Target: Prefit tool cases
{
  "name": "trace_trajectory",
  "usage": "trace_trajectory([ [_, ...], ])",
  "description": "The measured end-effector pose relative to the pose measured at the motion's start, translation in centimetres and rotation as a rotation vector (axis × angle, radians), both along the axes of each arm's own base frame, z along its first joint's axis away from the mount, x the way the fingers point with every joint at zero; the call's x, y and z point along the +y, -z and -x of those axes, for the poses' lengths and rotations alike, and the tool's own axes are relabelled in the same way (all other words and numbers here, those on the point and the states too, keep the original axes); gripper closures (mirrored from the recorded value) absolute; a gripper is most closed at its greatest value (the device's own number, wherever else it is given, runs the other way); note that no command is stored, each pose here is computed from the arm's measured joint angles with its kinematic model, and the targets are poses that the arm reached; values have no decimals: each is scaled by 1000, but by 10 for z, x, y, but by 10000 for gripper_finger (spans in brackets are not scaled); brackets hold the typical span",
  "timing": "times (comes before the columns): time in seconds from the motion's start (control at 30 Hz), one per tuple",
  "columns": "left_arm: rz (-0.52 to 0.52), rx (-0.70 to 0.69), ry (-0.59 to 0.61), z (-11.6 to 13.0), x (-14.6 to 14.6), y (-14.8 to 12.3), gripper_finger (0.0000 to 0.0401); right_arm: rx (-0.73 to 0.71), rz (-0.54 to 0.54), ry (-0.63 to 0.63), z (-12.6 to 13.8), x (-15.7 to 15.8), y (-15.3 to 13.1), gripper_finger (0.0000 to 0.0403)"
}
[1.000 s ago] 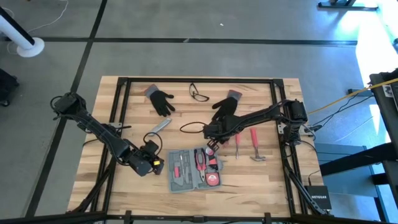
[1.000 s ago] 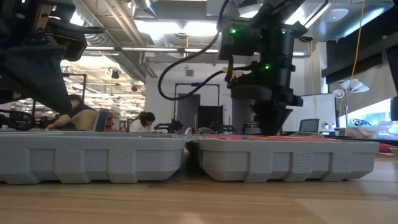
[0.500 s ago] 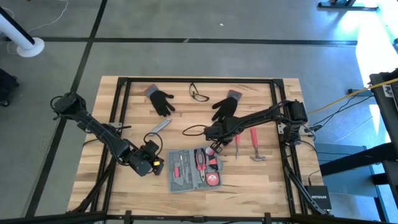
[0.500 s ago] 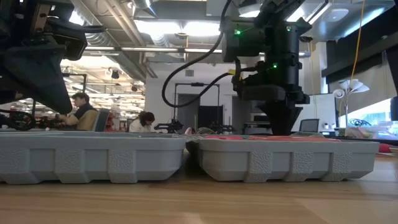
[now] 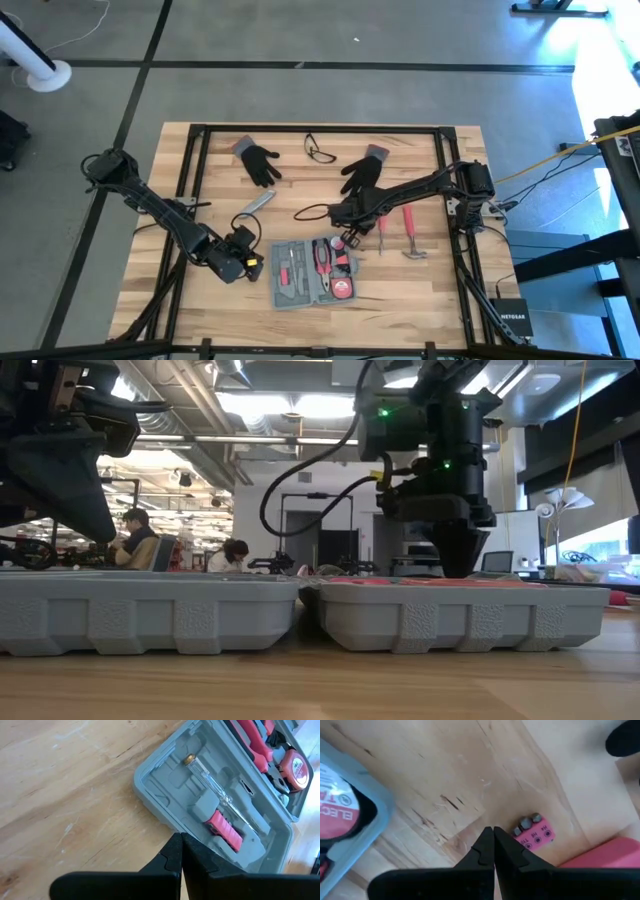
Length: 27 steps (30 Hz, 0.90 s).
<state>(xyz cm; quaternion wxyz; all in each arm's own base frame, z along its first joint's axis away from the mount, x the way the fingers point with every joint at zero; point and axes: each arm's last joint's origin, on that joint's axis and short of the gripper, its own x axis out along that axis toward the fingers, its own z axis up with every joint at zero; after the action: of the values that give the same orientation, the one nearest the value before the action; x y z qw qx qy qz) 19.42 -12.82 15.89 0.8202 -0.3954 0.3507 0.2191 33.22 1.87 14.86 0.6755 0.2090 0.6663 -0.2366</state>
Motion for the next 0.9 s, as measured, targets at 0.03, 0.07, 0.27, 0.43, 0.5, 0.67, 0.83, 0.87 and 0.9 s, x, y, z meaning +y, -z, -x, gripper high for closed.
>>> trace_trajectory([
  [0.03, 0, 0, 1, 0, 0, 0, 401, -5, -1, 0, -1, 0, -2, 403],
  [0.07, -1, 0, 2, 0, 0, 0, 401, -16, 0, 0, -3, 0, -4, 403],
  [0.27, -6, 1, 7, 0, 0, 0, 401, -112, 13, -16, -22, 1, -27, 403],
  [0.43, -37, 6, 44, 0, 0, 0, 401, -202, -2, -70, -36, 14, -50, 403],
  [0.5, -46, 7, 49, 0, 1, 0, 401, -237, -33, -107, -40, 26, -57, 403],
  [0.67, -84, 13, 83, -1, 2, 0, 401, -350, -203, -184, -46, 66, -64, 403],
  [0.83, -99, 20, 85, -3, 5, 2, 401, -505, -249, -147, -51, 102, -71, 402],
  [0.87, -103, 24, 86, -3, 5, 3, 401, -547, -242, -120, -54, 105, -73, 402],
  [0.9, -109, 30, 88, -3, 5, 4, 401, -587, -231, -89, -57, 104, -75, 402],
])
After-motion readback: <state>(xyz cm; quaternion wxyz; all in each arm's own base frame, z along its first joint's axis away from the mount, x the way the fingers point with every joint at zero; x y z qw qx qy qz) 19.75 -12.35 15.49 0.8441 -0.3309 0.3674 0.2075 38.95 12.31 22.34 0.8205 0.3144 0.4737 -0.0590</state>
